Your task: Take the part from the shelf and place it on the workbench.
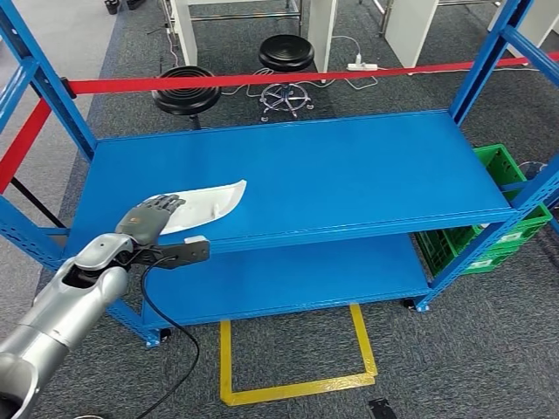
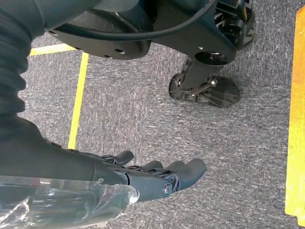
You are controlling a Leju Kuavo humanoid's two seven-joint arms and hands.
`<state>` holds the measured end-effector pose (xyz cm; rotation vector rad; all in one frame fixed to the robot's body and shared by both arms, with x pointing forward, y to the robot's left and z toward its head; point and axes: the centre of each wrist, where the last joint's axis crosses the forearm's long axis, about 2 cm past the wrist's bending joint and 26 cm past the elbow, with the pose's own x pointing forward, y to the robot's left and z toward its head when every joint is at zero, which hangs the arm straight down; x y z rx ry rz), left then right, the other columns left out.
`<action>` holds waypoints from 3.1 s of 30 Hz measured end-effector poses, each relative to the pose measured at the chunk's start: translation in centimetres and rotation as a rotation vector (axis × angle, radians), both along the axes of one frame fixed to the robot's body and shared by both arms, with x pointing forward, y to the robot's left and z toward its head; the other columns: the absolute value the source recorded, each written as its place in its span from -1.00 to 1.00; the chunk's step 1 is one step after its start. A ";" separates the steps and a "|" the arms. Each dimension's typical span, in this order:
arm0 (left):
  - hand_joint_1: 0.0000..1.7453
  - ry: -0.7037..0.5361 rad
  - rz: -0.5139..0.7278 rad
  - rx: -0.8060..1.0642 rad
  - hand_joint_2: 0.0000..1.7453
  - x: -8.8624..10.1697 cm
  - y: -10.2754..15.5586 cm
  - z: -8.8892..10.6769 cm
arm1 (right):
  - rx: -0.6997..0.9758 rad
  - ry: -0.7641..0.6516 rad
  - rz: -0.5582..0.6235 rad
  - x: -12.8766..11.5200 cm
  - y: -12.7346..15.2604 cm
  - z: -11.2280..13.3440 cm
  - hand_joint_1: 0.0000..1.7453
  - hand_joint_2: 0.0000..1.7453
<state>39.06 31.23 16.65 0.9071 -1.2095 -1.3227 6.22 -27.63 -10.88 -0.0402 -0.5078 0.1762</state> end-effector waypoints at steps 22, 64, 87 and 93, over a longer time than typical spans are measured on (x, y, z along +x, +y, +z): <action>0.78 0.018 0.007 0.005 1.00 0.2 -0.4 -0.6 | 0.002 0.002 -0.003 -0.1 0.2 0.0 -1.00 1.00; -1.00 -0.108 -0.044 -0.040 -1.00 -0.6 0.0 -0.4 | -0.002 -0.003 -0.001 -0.3 0.1 0.0 -1.00 1.00; -1.00 -0.253 -0.078 -0.127 -1.00 -3.8 -1.9 0.2 | 0.003 -0.007 -0.016 -0.7 0.7 -0.1 -1.00 1.00; -1.00 -0.245 -0.081 -0.123 1.00 -3.8 -1.9 0.3 | 0.003 -0.008 -0.010 -0.7 0.7 -0.1 -1.00 1.00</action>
